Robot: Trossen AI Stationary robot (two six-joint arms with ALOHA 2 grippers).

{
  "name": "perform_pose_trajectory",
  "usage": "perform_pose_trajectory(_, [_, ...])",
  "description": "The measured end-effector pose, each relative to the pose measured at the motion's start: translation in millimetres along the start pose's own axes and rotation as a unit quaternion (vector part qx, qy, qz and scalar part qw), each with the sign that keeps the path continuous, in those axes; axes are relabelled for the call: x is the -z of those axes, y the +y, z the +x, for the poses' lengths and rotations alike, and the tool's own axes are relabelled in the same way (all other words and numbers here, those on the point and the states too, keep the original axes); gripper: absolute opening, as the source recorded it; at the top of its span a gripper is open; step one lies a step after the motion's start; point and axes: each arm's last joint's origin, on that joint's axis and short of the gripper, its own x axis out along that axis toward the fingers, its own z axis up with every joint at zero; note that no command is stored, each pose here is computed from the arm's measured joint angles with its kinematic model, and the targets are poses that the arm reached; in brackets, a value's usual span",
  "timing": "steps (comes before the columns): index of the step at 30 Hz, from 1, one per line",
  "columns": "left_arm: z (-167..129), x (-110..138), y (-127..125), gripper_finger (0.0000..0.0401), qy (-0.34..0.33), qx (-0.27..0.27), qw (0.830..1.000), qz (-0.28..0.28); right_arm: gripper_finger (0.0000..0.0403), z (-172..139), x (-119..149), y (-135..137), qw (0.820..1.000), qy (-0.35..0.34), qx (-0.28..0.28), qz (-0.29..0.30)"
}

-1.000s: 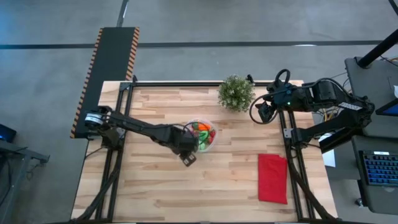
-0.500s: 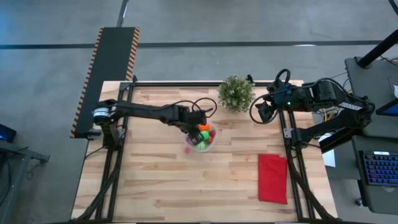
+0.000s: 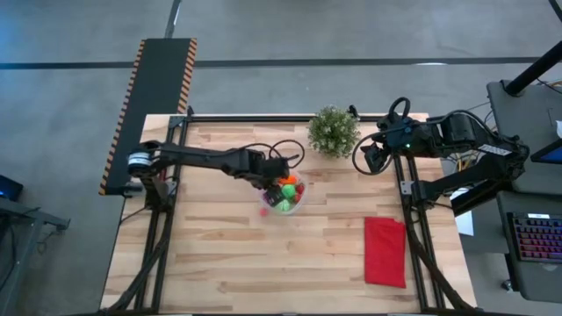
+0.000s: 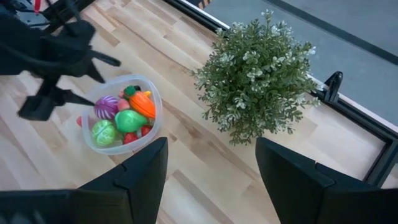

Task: Pick and placing Produce into tupperware
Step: Put the pink peach into the transparent bin

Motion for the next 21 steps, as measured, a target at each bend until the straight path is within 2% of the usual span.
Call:
perform_pose_trajectory(3, [-6.2, 11.2, -6.7, 0.0229, 0.02, -0.01, 0.999, -0.028, 0.0235, 0.1, 0.1, 0.0, 1.0, 0.001, 0.0, 0.0])
perform_pose_trajectory(8, [-7.9, 28.6, -22.7, 0.0229, 0.034, -0.014, 0.992, -0.118, 0.0235, 0.0, 0.2, -0.1, 1.0, 0.001, 0.001, -0.002])
perform_pose_trajectory(13, [-6.6, 42.0, -37.6, 0.0229, 0.034, -0.017, 0.988, -0.148, 0.0235, 0.1, 0.2, -0.1, 1.0, 0.0, 0.002, -0.013])
perform_pose_trajectory(17, [-2.1, 49.4, -37.9, 0.0229, 0.041, -0.029, 0.984, -0.17, 0.0235, 0.1, 0.2, -0.1, 1.0, 0.0, 0.002, -0.016])
perform_pose_trajectory(21, [2.8, 55.6, -40.0, 0.0229, 0.049, -0.031, 0.984, -0.168, 0.0235, 0.0, 0.2, -0.2, 1.0, 0.0, 0.002, -0.015])
